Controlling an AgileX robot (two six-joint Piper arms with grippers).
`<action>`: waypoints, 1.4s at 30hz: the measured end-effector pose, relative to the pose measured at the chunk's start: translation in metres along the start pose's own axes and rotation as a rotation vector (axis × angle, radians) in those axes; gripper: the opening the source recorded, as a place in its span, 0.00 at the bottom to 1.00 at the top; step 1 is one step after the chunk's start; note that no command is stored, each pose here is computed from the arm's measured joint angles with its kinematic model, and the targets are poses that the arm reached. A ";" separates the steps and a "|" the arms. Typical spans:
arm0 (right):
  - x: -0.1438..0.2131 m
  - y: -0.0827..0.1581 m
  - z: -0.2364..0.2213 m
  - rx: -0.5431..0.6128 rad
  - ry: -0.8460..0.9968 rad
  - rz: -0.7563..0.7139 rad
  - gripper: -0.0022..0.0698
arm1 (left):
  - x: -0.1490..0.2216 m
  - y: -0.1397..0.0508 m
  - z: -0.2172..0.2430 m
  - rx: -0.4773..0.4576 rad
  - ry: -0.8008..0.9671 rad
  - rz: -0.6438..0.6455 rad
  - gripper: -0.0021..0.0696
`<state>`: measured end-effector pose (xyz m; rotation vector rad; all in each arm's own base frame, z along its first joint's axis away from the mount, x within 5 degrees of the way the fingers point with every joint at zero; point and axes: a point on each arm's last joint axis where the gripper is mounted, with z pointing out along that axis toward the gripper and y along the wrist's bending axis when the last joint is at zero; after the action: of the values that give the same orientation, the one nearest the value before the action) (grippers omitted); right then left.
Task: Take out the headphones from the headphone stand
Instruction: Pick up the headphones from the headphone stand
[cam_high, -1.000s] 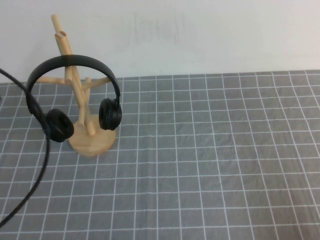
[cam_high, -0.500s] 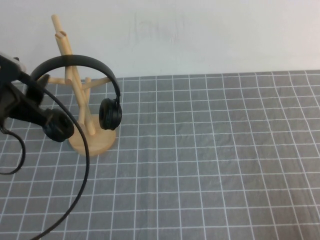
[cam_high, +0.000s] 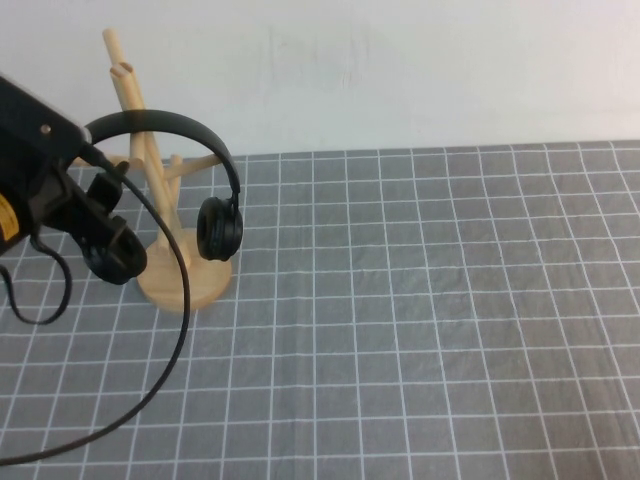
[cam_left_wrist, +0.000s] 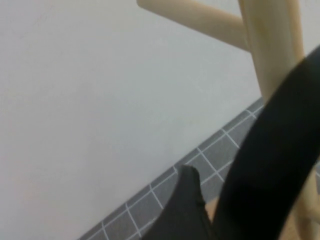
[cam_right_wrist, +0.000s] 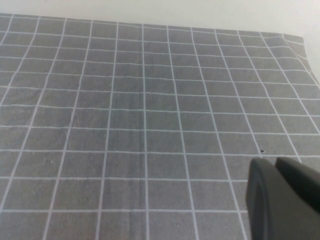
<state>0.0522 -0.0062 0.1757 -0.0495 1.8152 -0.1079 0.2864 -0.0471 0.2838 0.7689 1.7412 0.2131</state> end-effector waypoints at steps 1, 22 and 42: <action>0.000 0.000 0.000 0.000 0.000 0.000 0.02 | -0.001 0.001 0.002 0.000 0.000 0.006 0.79; 0.000 0.000 0.000 0.000 0.000 0.000 0.02 | 0.004 0.001 0.011 0.010 0.045 0.116 0.42; 0.000 0.000 0.000 0.000 0.000 0.000 0.02 | -0.019 0.019 -0.001 -0.066 0.017 0.119 0.12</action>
<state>0.0522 -0.0062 0.1757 -0.0495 1.8152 -0.1079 0.2955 -0.0431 0.3087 0.8251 1.6976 0.3563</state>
